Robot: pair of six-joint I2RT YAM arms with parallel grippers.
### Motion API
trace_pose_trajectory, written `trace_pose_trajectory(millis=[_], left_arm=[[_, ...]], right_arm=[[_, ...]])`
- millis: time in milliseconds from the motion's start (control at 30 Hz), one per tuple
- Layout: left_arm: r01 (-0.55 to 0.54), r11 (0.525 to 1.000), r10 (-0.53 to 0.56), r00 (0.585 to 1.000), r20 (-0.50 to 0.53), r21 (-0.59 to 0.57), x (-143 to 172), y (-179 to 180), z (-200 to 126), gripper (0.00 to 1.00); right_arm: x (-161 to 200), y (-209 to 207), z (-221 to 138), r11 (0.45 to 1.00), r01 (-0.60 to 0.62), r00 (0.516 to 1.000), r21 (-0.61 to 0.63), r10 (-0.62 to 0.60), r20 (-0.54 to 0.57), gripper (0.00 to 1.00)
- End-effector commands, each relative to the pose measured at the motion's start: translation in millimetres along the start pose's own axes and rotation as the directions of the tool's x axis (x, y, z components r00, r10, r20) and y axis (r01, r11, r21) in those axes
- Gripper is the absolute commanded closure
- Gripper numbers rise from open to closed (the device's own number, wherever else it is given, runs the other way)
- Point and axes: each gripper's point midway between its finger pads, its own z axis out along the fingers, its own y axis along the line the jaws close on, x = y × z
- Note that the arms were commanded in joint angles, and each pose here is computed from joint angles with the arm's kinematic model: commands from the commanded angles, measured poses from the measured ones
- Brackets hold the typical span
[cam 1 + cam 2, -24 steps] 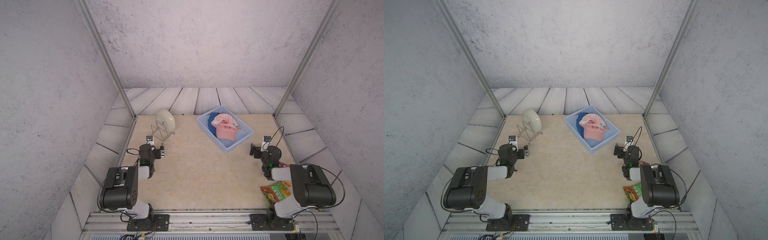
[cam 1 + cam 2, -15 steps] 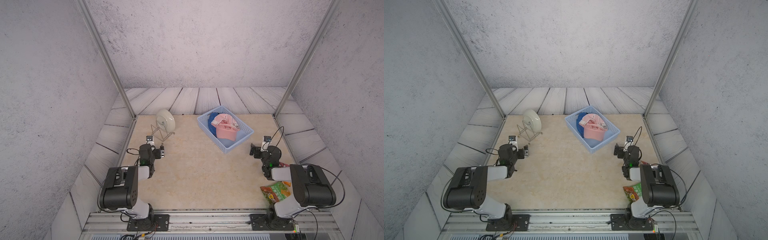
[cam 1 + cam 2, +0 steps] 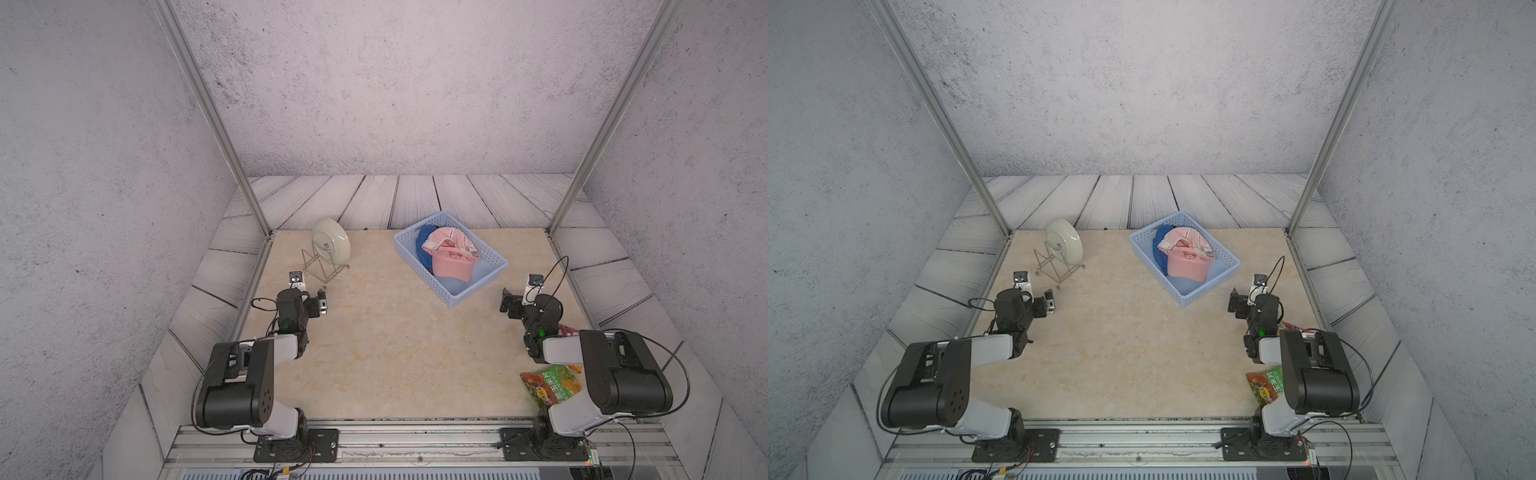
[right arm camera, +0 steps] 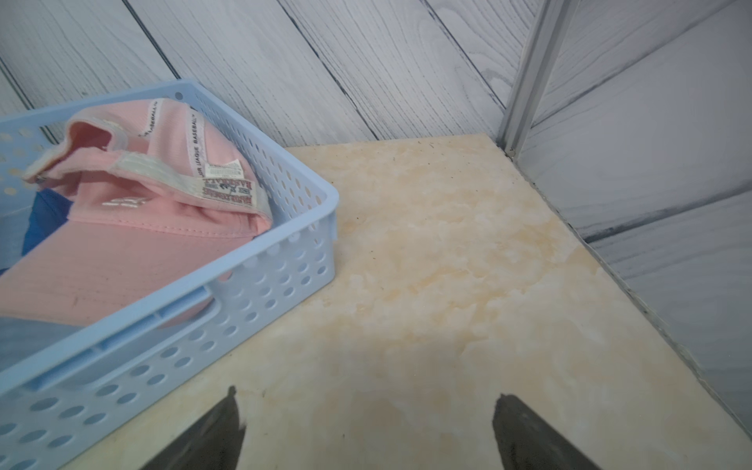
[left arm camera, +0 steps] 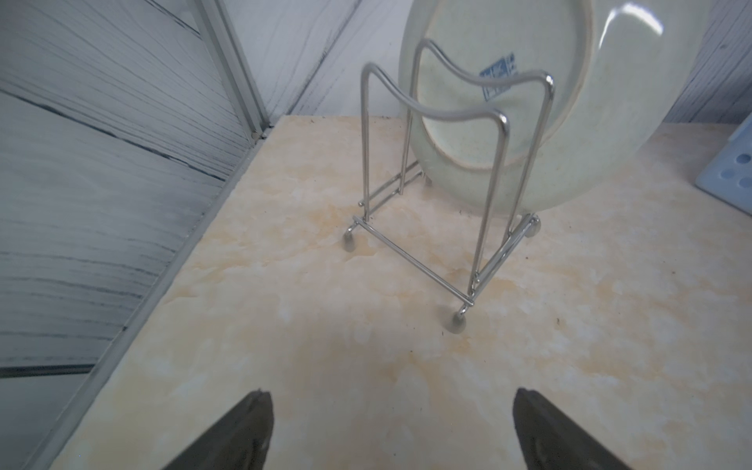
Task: Turn the baseball cap inside out
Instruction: Pick up the baseball cap from the basket.
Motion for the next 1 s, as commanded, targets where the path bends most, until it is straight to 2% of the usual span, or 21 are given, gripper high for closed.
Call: trace_pose_trajectory(millis=[0, 100, 200, 233, 333, 400, 467, 533, 600, 700, 833, 967], left_arm=[[0.045, 0.996, -0.042, 0.999, 0.029, -0.079, -27.1, 15.8, -27.8, 0.02], [0.099, 0.994, -0.097, 0.995, 0.03, -0.053, -46.0, 13.8, -60.3, 0.02], [0.136, 0.985, -0.14, 0.99, 0.029, 0.109, -61.8, -12.2, -86.1, 0.02], [0.158, 0.971, -0.165, 0.986, 0.028, 0.179, -68.1, -23.6, -95.8, 0.01], [0.204, 0.908, -0.22, 0.976, 0.001, 0.365, -81.6, -57.1, -120.6, 0.01], [0.192, 0.869, -0.215, 0.977, -0.003, 0.455, -92.3, -77.6, -135.2, 0.01], [0.141, 0.843, -0.167, 0.986, 0.004, 0.52, -99.3, -99.5, -146.6, 0.01], [0.068, 0.821, -0.1, 0.995, 0.025, 0.567, -103.1, -119.2, -155.4, 0.01], [0.01, 0.796, -0.047, 0.998, 0.046, 0.605, -106.0, -135.2, -161.4, 0.01], [-0.053, 0.777, -0.004, 0.996, 0.09, 0.627, -108.2, -146.0, -164.8, 0.01], [-0.141, 0.765, 0.047, 0.985, 0.164, 0.629, -102.9, -151.1, -161.2, 0.02], [-0.187, 0.754, 0.09, 0.979, 0.184, 0.63, -90.0, -154.8, -153.4, 0.02]], right_arm=[[-28.0, -21.9, -25.4, 0.991, -0.072, 0.992, 0.114, 0.059, 0.113, 0.0], [-44.5, -34.1, -46.3, 0.973, -0.142, 0.989, 0.181, 0.129, 0.077, 0.0], [-50.1, -32.1, -59.3, 0.951, -0.23, 0.966, 0.205, 0.248, -0.069, 0.01], [-58.1, -23.7, -61.0, 0.957, -0.239, 0.961, 0.165, 0.258, -0.103, 0.01], [-75.6, 20.5, -61.1, 0.96, -0.273, 0.945, -0.062, 0.256, -0.205, 0.03], [-88.5, 46.7, -59.8, 0.934, -0.3, 0.934, -0.194, 0.246, -0.259, 0.04], [-95.2, 65.9, -56.6, 0.921, -0.274, 0.933, -0.278, 0.185, -0.308, 0.04], [-101.2, 77.3, -50.6, 0.934, -0.187, 0.938, -0.305, 0.078, -0.338, 0.04], [-109.6, 87.9, -41.4, 0.936, -0.046, 0.946, -0.349, -0.071, -0.315, 0.03], [-109.7, 109.7, -24.2, 0.888, 0.192, 0.918, -0.417, -0.313, -0.245, 0.03], [-103.5, 132.6, 2.1, 0.778, 0.457, 0.799, -0.43, -0.572, -0.185, 0.02], [-88.5, 163.4, 25.0, 0.607, 0.621, 0.661, -0.496, -0.745, -0.085, 0.01]])
